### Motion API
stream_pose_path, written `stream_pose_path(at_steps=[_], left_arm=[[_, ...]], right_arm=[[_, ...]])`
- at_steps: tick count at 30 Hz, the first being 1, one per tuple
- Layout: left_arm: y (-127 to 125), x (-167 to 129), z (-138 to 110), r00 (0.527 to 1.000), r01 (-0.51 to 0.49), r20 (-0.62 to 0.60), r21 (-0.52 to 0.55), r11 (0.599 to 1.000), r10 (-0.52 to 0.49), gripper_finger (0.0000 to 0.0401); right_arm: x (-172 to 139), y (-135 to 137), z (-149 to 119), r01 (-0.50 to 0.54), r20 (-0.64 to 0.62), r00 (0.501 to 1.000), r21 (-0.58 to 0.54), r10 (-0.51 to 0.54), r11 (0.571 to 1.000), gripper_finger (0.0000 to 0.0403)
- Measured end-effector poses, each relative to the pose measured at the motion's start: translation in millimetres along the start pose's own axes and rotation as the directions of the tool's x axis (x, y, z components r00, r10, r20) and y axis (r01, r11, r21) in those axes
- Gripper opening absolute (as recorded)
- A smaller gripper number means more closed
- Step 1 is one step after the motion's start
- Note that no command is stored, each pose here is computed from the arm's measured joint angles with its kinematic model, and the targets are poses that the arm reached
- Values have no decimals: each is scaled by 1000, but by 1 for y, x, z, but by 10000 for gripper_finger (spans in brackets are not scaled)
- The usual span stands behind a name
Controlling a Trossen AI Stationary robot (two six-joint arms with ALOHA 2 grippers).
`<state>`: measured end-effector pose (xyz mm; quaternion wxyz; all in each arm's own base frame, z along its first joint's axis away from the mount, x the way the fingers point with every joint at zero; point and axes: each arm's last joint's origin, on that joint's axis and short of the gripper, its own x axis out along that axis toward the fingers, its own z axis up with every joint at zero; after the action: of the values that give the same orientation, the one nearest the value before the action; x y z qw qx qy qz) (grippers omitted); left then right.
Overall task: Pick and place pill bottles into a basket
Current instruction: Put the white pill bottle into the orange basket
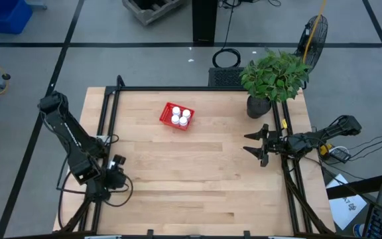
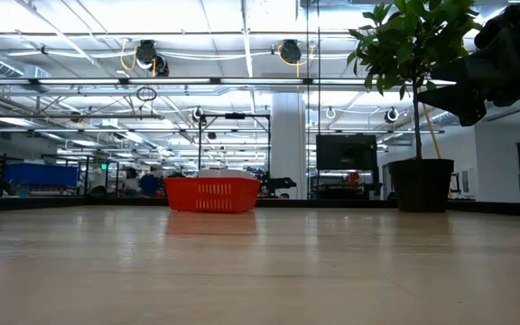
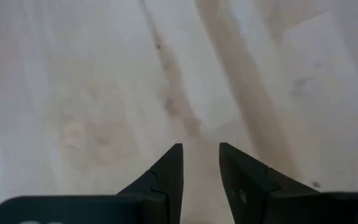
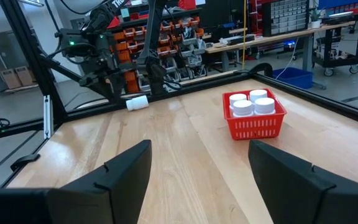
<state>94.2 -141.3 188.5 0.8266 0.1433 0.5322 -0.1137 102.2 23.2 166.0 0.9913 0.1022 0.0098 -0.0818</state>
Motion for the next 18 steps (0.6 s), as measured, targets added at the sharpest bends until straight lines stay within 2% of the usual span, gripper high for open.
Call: stream_pose_path(at_steps=[2,5,7,10,12,15,16,18], left_arm=[[3,0,0,999,-37,0,41,998,37,108],[8,1,3,988,-145,62,73,987,141,108],[9,2,7,984,-155,95,61,986,149,108],[6,2,18,980,-85,176,-76,993,97,108],[6,2,22,975,-46,203,-204,978,88,108],[11,3,25,970,-15,212,-434,901,119,108],[15,5,26,977,-9,185,-467,884,108,108],[20,9,30,991,67,130,-491,868,-3,108]], right_arm=[[0,0,0,0,0,1000,0,0,1000,263],[0,0,0,0,0,1000,0,0,1000,262],[0,0,0,0,0,1000,0,0,1000,260],[0,0,0,0,0,1000,0,0,1000,259],[0,0,0,0,0,1000,0,0,1000,259],[0,0,0,0,0,1000,0,0,1000,262],[0,0,0,0,0,1000,0,0,1000,262],[0,0,0,0,0,1000,0,0,1000,262]])
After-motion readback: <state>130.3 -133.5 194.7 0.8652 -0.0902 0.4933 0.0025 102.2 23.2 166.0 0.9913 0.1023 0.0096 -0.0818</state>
